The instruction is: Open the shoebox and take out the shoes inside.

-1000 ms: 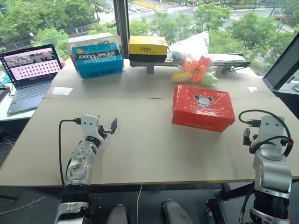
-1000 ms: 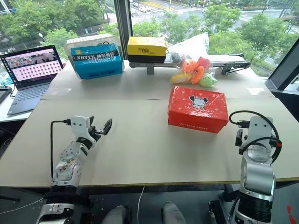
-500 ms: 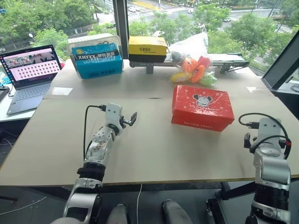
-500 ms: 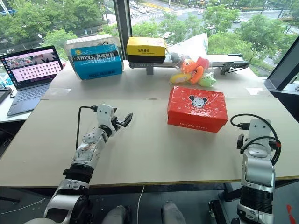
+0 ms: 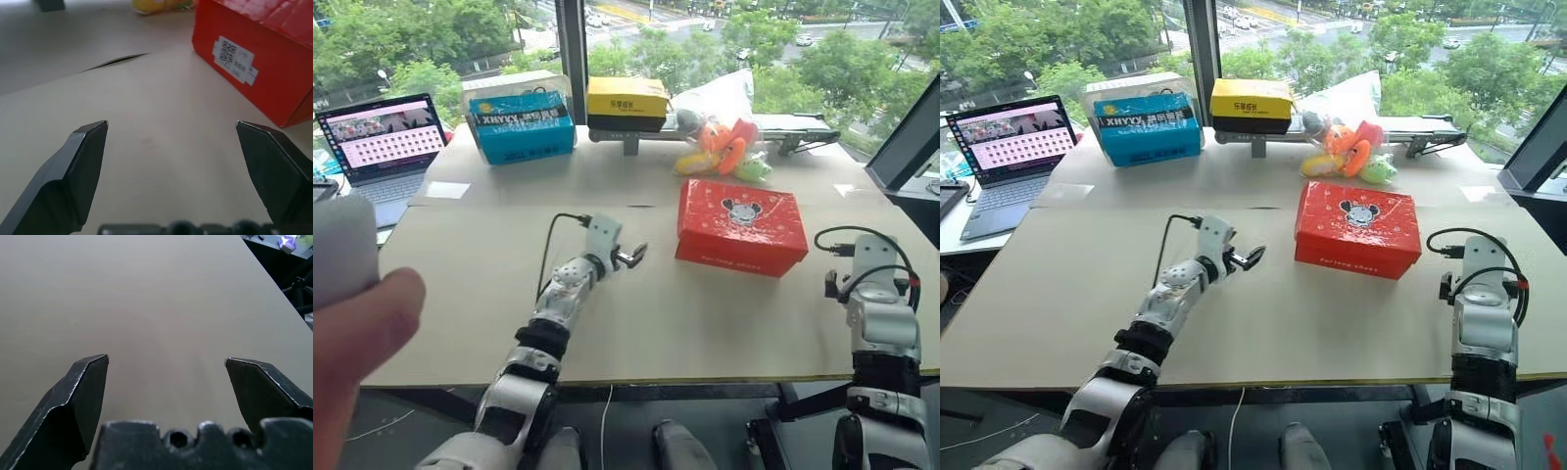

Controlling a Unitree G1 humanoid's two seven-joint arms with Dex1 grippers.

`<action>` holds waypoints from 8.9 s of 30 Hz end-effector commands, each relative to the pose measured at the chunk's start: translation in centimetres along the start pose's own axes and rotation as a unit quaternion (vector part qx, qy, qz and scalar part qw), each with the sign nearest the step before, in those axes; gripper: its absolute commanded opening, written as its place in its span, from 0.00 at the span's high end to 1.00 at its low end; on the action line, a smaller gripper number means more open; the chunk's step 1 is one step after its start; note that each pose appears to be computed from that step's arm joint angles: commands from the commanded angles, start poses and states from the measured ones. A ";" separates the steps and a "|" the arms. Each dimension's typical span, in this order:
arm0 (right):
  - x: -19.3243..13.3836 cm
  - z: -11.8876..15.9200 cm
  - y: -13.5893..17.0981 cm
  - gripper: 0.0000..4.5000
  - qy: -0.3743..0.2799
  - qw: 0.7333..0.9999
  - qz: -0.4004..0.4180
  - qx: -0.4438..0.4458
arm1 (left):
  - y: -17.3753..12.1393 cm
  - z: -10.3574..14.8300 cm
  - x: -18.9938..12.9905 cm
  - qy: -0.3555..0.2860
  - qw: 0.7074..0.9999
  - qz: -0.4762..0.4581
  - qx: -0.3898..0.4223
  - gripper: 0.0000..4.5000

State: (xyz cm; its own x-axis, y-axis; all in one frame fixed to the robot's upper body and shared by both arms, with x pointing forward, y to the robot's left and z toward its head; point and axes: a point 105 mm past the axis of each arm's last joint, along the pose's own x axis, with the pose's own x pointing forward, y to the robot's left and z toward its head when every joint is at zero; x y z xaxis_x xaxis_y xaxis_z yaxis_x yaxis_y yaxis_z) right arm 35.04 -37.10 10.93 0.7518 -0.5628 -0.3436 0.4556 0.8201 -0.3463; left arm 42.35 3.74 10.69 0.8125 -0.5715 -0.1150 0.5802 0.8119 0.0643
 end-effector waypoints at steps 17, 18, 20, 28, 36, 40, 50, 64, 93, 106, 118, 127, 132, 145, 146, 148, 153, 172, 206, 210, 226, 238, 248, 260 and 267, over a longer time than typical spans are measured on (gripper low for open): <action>0.9 2.0 -0.5 1.00 -0.042 0.999 0.002 0.002 | 0.8 2.6 1.9 -0.031 0.999 0.029 0.014 0.57; 0.9 2.0 -0.5 1.00 -0.042 0.999 0.002 0.002 | 0.8 2.6 1.9 -0.030 0.999 0.029 0.014 0.64; 0.9 1.9 -0.5 1.00 -0.040 0.999 0.001 0.003 | 0.9 2.6 1.9 -0.029 0.999 0.030 0.011 0.82; 1.5 2.1 0.5 1.00 -0.041 0.998 0.038 0.006 | -2.3 2.4 3.5 -0.006 1.000 -0.011 0.002 0.99; 0.3 4.7 6.3 1.00 -0.094 0.977 0.193 -0.004 | -7.4 3.6 4.9 -0.013 0.996 -0.084 0.007 0.99; -1.6 5.4 9.4 1.00 -0.106 0.952 0.286 0.003 | -8.5 4.2 5.1 -0.020 0.994 -0.103 0.010 0.99; -7.8 6.7 15.4 1.00 -0.124 0.876 0.466 0.022 | -6.8 4.7 4.5 -0.035 0.994 -0.104 0.015 0.99; -13.1 5.3 20.6 1.00 -0.115 0.831 0.544 -0.019 | -2.6 1.6 -2.6 -0.020 0.993 -0.110 0.028 0.99; -14.4 2.4 20.7 1.00 -0.082 0.832 0.541 -0.086 | -1.1 -0.7 -10.6 0.053 0.996 -0.054 -0.047 0.99; -14.8 2.6 20.4 1.00 -0.084 0.821 0.555 -0.101 | 1.2 -0.5 -10.8 0.058 0.998 -0.003 -0.035 0.99; -12.5 3.1 17.7 1.00 -0.085 0.860 0.494 -0.097 | 2.1 -1.4 -11.1 0.056 0.998 0.002 -0.043 0.99; -11.5 4.1 18.2 1.00 -0.093 0.867 0.480 -0.092 | 0.4 -1.5 -12.0 0.057 0.996 -0.055 -0.038 0.99; -12.2 3.7 18.1 1.00 -0.090 0.860 0.493 -0.098 | 2.1 -2.3 -12.6 0.066 0.997 -0.034 -0.020 0.99; -11.8 2.6 14.0 1.00 -0.072 0.879 0.459 -0.107 | 8.9 -3.3 -13.9 0.062 0.996 0.063 -0.024 0.99; -11.9 2.7 13.3 1.00 -0.072 0.882 0.452 -0.109 | 9.7 -2.9 -14.1 0.056 0.996 0.070 -0.018 0.99; -12.2 2.7 11.7 1.00 -0.076 0.885 0.440 -0.136 | 10.6 -1.6 -14.8 0.040 0.997 0.058 0.007 0.99; -14.6 3.1 9.9 1.00 -0.085 0.865 0.471 -0.152 | 9.5 -0.1 -16.8 0.028 0.999 -0.042 0.017 0.99; -21.7 2.6 18.0 1.00 -0.126 0.782 0.588 -0.166 | 9.2 5.1 -22.5 0.065 0.974 -0.209 0.054 0.99; -22.6 9.1 19.1 1.00 -0.226 0.803 0.549 -0.052 | 7.3 6.6 -21.9 0.054 0.968 -0.237 0.061 0.99; -22.9 10.0 19.0 1.00 -0.236 0.799 0.550 -0.048 | 7.2 6.5 -21.9 0.054 0.968 -0.239 0.060 0.99; -15.7 20.2 21.2 1.00 -0.297 0.824 0.472 -0.101 | 6.5 6.5 -22.0 0.051 0.966 -0.246 0.054 0.99; -14.2 21.5 23.7 1.00 -0.277 0.818 0.493 -0.104 | 6.3 6.3 -22.1 0.050 0.966 -0.248 0.050 0.99; -19.3 19.9 20.0 0.68 -0.296 0.757 0.570 -0.122 | 6.3 5.8 -21.8 0.050 0.966 -0.248 0.053 1.00; -20.7 16.4 17.8 0.01 -0.238 0.710 0.624 -0.222 | 5.6 5.1 -20.9 0.046 0.962 -0.266 0.044 1.00; -19.4 15.6 20.4 0.01 -0.190 0.672 0.658 -0.282 | 5.1 4.6 -20.3 0.044 0.959 -0.276 0.039 1.00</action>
State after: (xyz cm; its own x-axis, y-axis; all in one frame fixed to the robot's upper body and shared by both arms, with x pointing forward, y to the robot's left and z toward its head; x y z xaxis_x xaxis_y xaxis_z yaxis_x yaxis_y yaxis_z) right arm 36.99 -8.37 23.43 0.4668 0.7507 -0.4675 -0.8843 0.4012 -0.2388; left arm 28.99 19.23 17.16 0.3776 -0.8913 -0.2511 0.9207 0.3902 -0.0006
